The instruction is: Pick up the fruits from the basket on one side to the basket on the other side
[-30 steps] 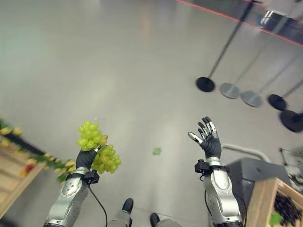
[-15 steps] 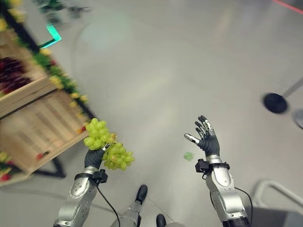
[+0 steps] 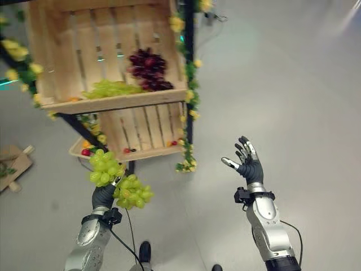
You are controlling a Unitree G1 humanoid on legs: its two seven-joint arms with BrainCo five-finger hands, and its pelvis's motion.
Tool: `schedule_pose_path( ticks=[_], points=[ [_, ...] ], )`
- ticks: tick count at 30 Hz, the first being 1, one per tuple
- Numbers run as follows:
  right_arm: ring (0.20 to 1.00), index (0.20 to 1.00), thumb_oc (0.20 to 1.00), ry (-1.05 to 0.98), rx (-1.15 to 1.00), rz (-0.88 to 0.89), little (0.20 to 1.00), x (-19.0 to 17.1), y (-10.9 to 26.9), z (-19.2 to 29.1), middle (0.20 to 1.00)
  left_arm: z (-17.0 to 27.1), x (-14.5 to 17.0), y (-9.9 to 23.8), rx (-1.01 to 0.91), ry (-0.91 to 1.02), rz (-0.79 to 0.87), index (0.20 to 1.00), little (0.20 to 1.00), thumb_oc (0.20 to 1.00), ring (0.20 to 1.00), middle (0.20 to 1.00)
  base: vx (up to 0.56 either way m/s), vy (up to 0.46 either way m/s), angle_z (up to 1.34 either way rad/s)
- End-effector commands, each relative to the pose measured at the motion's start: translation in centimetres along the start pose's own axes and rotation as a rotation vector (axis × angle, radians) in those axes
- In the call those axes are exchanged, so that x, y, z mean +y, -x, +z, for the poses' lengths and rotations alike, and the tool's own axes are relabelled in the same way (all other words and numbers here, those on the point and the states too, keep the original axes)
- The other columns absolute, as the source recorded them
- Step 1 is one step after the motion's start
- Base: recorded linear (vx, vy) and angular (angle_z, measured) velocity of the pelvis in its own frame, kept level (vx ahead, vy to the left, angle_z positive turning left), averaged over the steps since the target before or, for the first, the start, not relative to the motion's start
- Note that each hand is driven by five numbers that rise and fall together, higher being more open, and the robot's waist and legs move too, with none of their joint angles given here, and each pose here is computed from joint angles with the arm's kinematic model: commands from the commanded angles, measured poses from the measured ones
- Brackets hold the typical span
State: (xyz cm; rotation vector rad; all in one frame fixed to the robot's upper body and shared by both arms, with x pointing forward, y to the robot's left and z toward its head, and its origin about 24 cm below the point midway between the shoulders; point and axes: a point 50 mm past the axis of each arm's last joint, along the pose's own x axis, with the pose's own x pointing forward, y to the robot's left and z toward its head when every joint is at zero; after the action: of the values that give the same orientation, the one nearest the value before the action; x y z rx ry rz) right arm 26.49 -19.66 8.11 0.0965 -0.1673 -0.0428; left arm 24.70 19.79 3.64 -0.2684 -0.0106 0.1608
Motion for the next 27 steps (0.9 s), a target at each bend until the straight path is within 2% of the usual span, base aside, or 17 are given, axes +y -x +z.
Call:
schedule_pose_path(
  ticks=[1,10,15,27],
  points=[
    [1.000,1.000,1.000,-0.010,-0.084,-0.009,1.000,0.1,-0.3,1.3,1.000,4.5,0.0,-0.7,-0.206,-0.039,-0.041,0.200,0.200,0.200,0.200,0.200,0.06,0.101,0.56],
    [1.000,1.000,1.000,-0.031,-0.051,-0.058,1.000,-0.2,0.5,0.5,1.000,6.3,-0.4,-1.2,-0.270,-0.114,-0.053,0.200,0.200,0.200,0.200,0.200,0.16,0.237,0.50],
    [1.000,1.000,1.000,-0.042,-0.048,-0.093,1.000,-0.4,0.3,0.2,1.000,7.9,-1.8,-2.0,-0.334,-0.134,-0.122,0.200,0.200,0.200,0.200,0.200,0.13,0.113,0.64],
    [1.000,1.000,1.000,-0.001,-0.016,-0.135,1.000,-1.9,-0.1,-0.1,1.000,9.5,-3.0,-1.8,-0.395,-0.115,-0.217,0.200,0.200,0.200,0.200,0.200,0.14,-0.155,0.20]
  ],
)
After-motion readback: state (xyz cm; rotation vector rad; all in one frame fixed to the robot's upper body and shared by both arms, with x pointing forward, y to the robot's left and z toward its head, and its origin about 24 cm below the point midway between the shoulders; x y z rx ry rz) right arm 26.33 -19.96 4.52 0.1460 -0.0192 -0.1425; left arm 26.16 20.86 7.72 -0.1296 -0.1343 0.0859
